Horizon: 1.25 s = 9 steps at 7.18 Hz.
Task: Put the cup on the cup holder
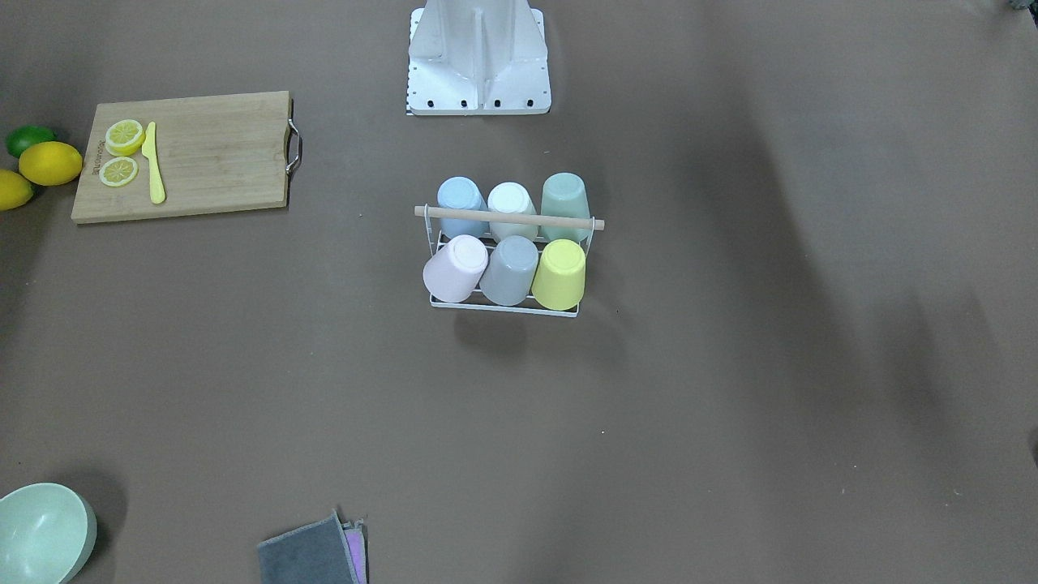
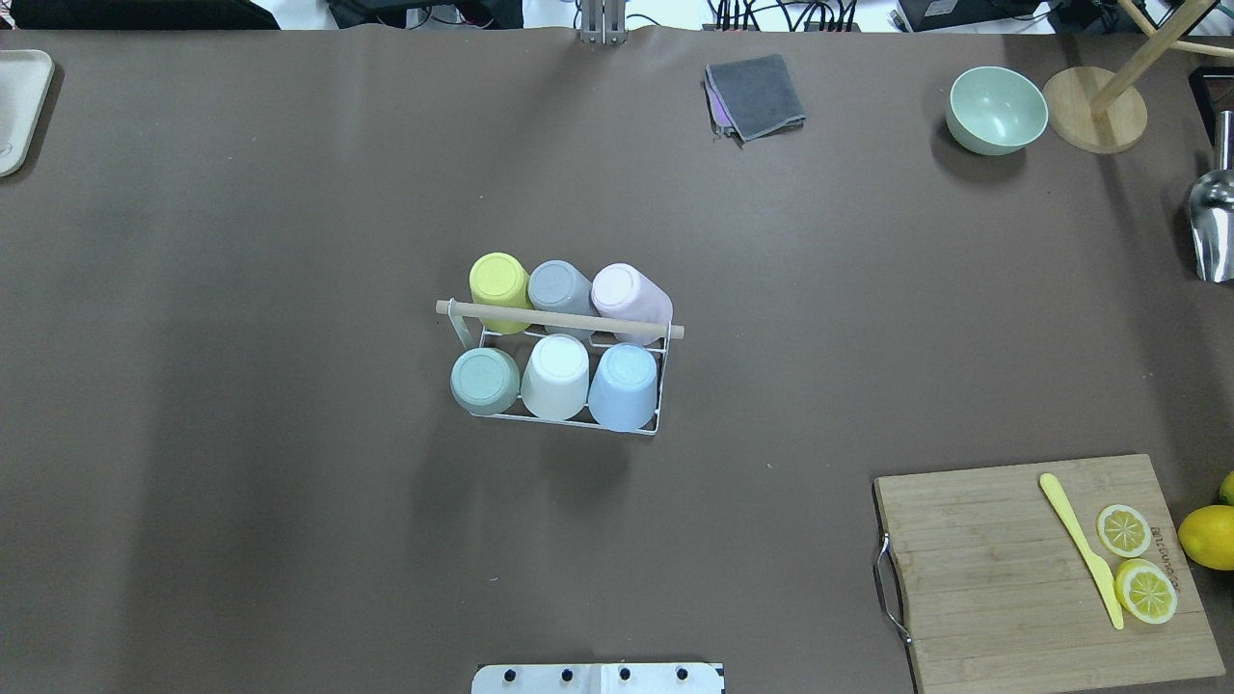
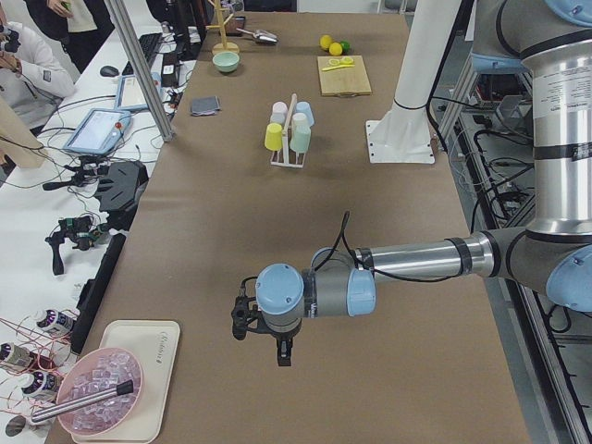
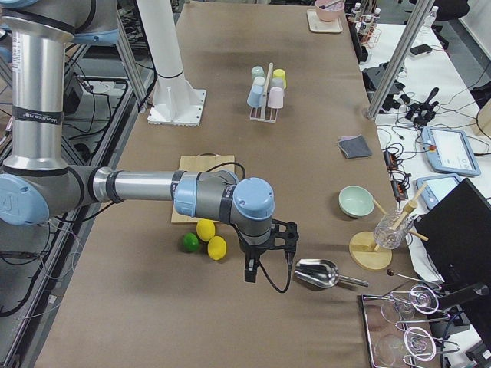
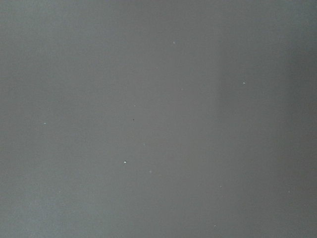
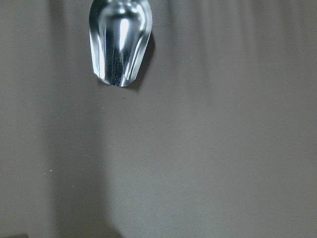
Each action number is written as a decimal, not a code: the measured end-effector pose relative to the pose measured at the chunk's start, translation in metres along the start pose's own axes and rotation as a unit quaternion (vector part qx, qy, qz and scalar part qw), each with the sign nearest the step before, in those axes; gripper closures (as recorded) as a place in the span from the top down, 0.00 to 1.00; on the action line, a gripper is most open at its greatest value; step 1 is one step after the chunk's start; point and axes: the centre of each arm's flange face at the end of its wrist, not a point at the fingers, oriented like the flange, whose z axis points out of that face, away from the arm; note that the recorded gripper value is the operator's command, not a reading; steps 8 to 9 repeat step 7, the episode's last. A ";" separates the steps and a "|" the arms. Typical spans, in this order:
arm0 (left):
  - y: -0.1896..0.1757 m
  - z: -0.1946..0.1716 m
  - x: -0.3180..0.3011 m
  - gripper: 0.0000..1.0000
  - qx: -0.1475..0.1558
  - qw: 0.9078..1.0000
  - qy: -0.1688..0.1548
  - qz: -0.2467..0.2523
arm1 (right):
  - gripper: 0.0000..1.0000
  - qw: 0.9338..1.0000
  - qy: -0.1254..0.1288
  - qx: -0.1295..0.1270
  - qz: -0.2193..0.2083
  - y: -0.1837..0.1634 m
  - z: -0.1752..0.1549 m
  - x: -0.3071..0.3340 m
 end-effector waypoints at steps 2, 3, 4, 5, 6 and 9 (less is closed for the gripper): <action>-0.001 -0.006 0.002 0.98 0.007 1.000 0.007 -0.004 | 1.00 1.000 0.000 0.000 0.000 0.000 0.000 0.000; 0.000 -0.013 0.000 0.98 0.014 1.000 -0.001 -0.006 | 1.00 1.000 0.001 0.000 0.000 0.000 0.000 0.000; 0.002 -0.017 -0.002 0.98 0.018 1.000 -0.007 -0.007 | 1.00 1.000 0.001 0.000 0.000 0.000 0.000 0.000; 0.003 -0.021 0.000 0.98 0.018 1.000 -0.009 -0.009 | 1.00 1.000 0.001 0.000 0.000 0.000 0.000 0.000; 0.004 -0.025 0.004 0.98 0.015 1.000 -0.010 -0.013 | 1.00 1.000 0.000 0.000 0.000 0.000 0.000 0.000; 0.005 -0.029 0.008 0.98 0.011 1.000 -0.011 -0.017 | 1.00 1.000 0.000 0.000 0.000 0.000 0.000 0.000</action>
